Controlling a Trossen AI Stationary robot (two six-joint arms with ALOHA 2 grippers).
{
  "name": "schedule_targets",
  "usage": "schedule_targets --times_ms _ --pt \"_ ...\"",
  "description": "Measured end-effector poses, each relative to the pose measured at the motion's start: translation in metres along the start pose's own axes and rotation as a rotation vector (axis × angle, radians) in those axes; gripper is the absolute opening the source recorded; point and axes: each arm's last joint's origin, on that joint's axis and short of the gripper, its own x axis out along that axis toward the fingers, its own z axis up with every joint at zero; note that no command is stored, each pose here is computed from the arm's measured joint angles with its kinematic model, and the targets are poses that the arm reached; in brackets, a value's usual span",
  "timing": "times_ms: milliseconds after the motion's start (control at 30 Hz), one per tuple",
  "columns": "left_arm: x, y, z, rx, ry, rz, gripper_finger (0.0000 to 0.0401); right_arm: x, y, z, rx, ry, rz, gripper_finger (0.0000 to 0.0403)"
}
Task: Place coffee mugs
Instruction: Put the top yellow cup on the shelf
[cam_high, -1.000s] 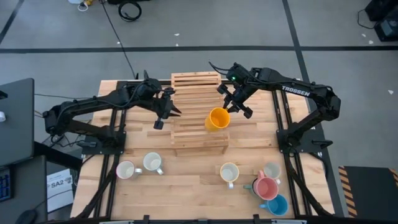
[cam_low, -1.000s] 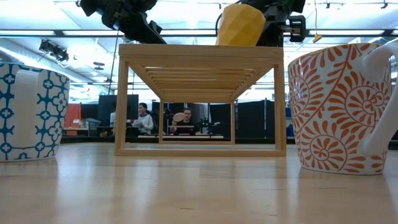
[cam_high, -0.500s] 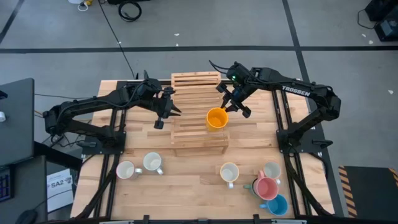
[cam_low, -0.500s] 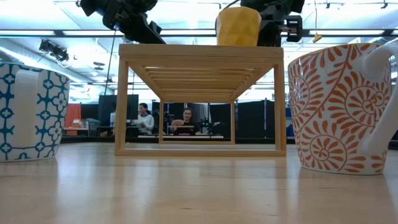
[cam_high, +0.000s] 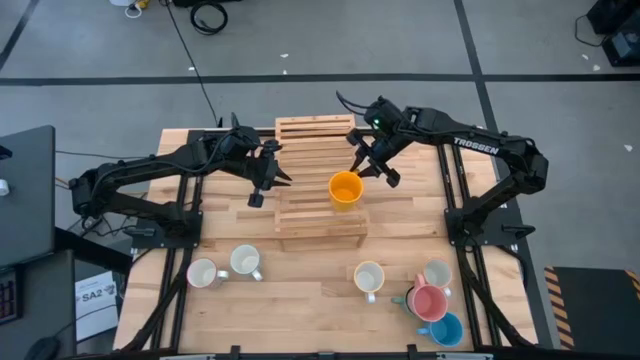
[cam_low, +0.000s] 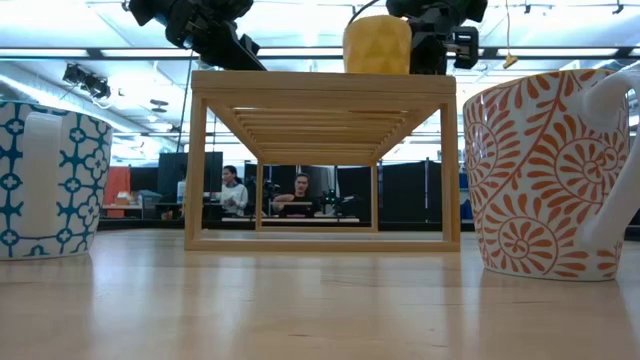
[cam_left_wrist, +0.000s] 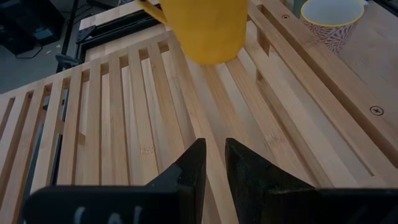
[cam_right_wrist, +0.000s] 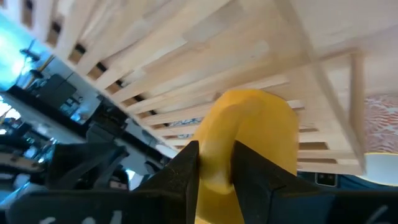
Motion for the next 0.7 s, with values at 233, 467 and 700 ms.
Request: schedule_targets --times_ms 233,467,700 --pt "0.000 0.000 0.000 0.000 0.000 0.000 0.0066 -0.002 0.004 0.003 -0.008 -0.014 0.041 0.0095" --pt "0.000 0.000 0.000 -0.001 0.001 0.000 0.0066 -0.006 0.007 0.009 -0.038 -0.027 0.054 0.0094" --pt "0.000 0.000 0.000 -0.002 0.001 0.000 0.0066 -0.016 0.008 0.015 -0.097 -0.022 0.076 0.0094"
